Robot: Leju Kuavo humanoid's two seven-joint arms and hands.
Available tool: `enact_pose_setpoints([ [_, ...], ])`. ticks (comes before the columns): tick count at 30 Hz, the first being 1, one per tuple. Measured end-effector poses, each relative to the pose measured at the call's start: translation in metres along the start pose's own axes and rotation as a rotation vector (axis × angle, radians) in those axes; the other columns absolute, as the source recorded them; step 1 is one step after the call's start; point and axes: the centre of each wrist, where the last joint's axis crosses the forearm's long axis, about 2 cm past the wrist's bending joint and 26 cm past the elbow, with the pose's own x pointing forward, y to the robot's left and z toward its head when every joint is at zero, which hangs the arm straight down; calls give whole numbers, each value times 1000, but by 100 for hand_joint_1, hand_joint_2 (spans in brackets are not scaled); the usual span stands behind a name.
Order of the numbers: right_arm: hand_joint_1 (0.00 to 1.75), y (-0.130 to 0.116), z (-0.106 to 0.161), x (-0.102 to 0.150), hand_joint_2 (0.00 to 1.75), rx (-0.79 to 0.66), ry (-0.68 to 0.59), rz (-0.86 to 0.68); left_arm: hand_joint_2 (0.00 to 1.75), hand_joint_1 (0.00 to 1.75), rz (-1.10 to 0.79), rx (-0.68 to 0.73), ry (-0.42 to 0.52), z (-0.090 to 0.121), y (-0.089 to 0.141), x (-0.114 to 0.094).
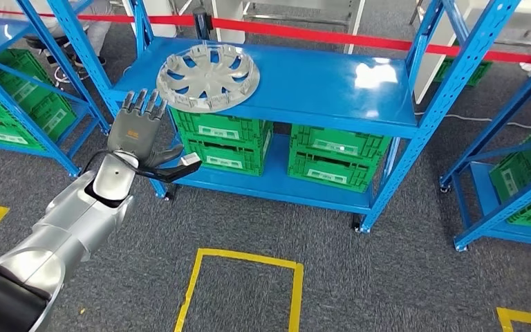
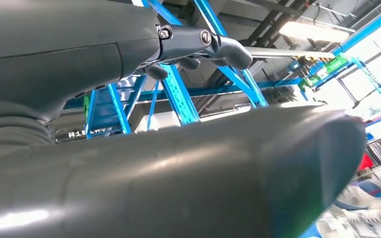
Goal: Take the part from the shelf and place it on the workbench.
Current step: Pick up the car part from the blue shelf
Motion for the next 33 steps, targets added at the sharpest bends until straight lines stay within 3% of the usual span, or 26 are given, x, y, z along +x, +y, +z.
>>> enact_pose_setpoints([
  [25,0,1,-1,0,175,-17,9,2,0,0,10,-52,-3,9,-17,3],
  [33,0,-1,0,0,175,-28,6,-3,0,0,15,-43,-8,7,-13,5],
])
